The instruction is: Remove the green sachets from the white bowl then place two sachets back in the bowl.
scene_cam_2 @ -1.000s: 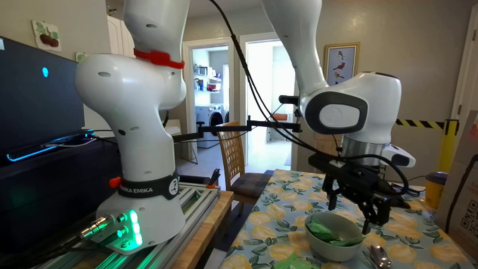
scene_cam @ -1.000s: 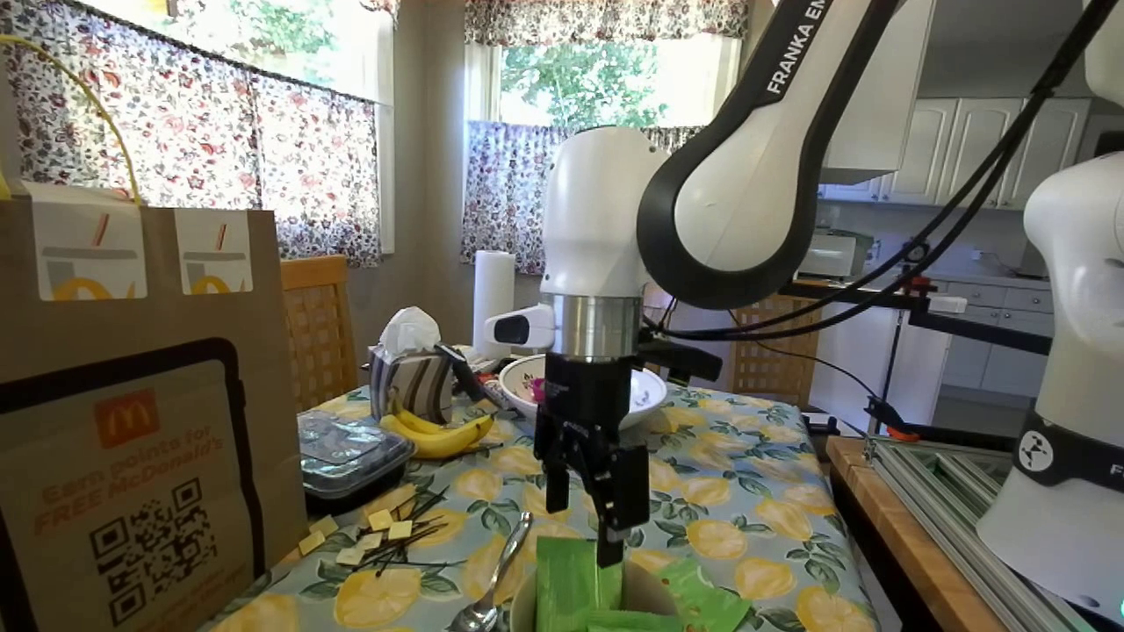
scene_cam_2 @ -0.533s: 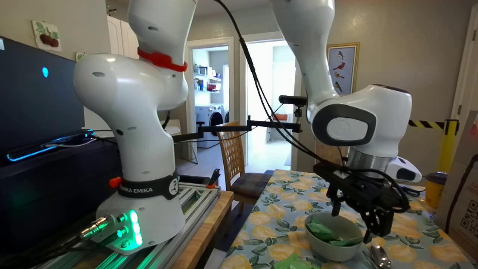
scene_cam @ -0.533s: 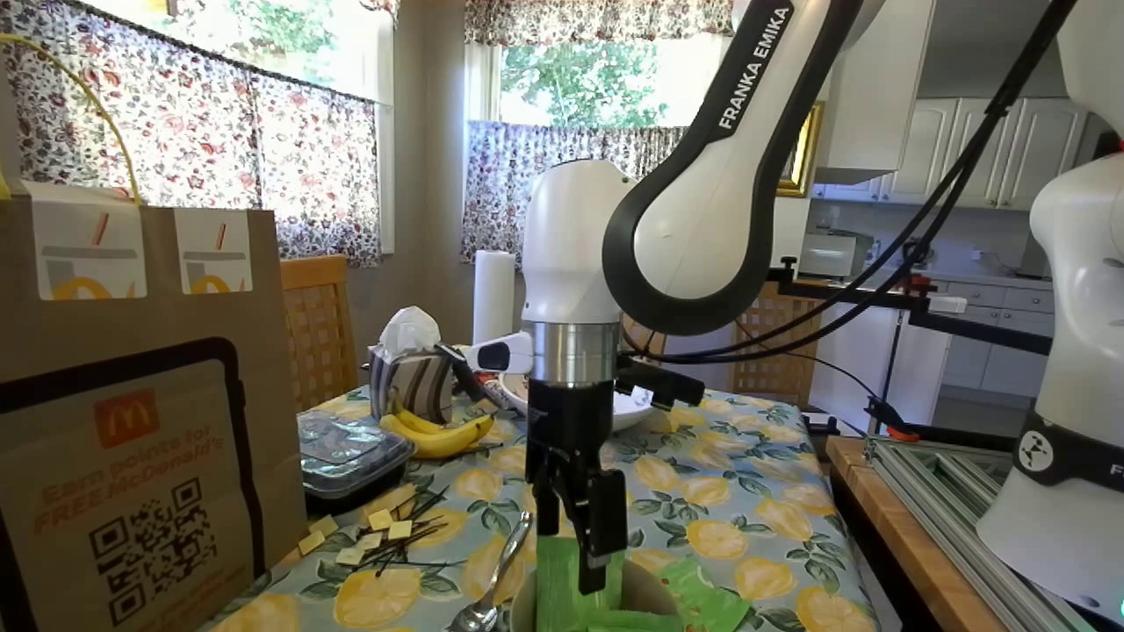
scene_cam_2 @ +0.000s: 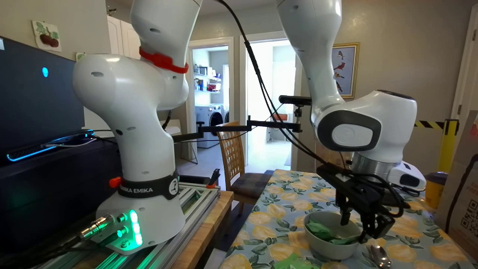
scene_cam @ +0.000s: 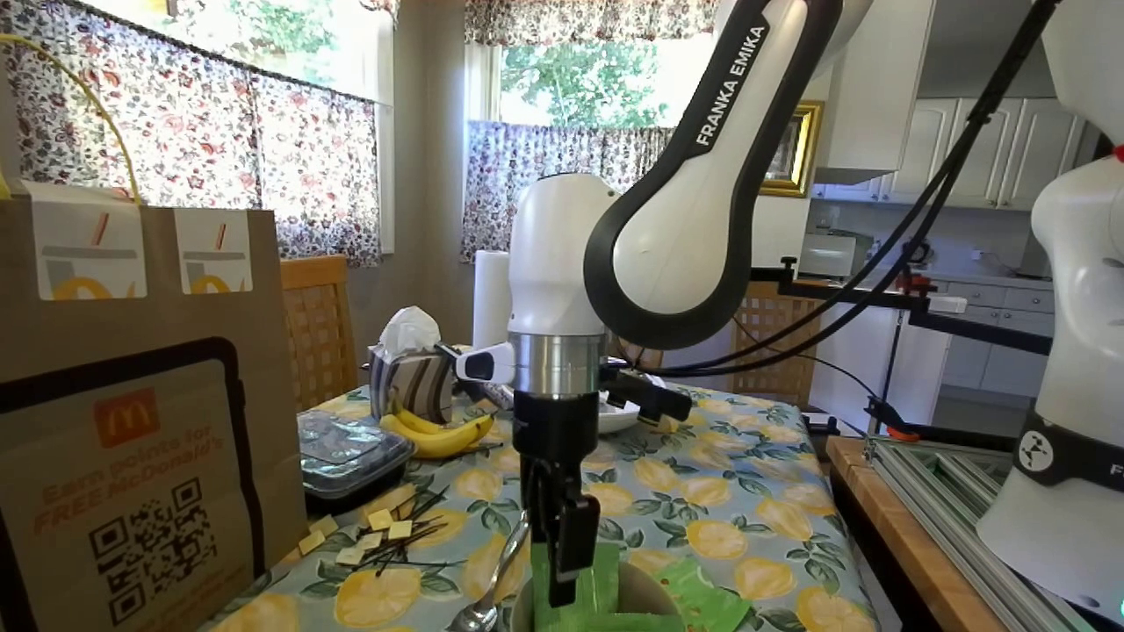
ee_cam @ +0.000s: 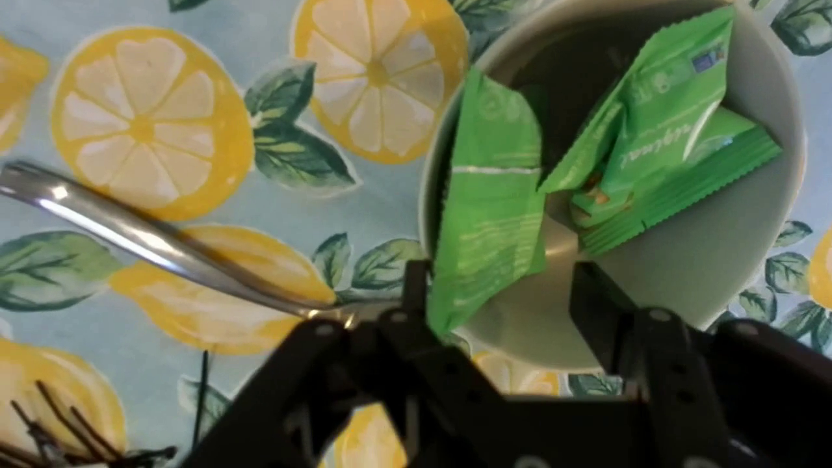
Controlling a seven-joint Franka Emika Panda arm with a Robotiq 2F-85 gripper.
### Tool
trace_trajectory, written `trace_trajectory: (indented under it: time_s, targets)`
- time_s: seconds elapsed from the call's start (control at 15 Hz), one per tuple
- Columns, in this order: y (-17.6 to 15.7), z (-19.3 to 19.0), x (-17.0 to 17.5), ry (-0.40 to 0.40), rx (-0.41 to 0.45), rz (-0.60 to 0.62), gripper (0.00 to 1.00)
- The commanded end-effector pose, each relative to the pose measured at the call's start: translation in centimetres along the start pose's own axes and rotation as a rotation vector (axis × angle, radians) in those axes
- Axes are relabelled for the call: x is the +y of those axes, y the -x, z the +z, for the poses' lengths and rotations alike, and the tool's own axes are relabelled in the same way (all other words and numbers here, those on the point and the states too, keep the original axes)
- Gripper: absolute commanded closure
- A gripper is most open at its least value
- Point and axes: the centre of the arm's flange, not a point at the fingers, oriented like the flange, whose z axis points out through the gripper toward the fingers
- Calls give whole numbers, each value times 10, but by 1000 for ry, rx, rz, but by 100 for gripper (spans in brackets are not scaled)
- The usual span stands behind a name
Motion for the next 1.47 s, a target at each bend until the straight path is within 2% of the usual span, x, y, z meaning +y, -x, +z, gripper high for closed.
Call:
trace_trajectory:
  time_s: [0.0, 0.07, 0.13, 0.27, 0.73, 0.93, 1.2, 1.4]
  targets:
    - [-7, 1, 2, 14, 20, 43, 72]
    - [-7, 0, 2, 19, 22, 48, 69]
    - [-8, 0, 3, 20, 24, 53, 87]
    - [-9, 0, 2, 27, 25, 59, 100]
    - [-4, -12, -9, 28, 37, 76, 100]
    - [4, -36, -34, 12, 72, 3, 100]
    - [11, -60, -62, -53, 107, -119, 100]
    - [25, -76, -68, -16, 97, -71, 100]
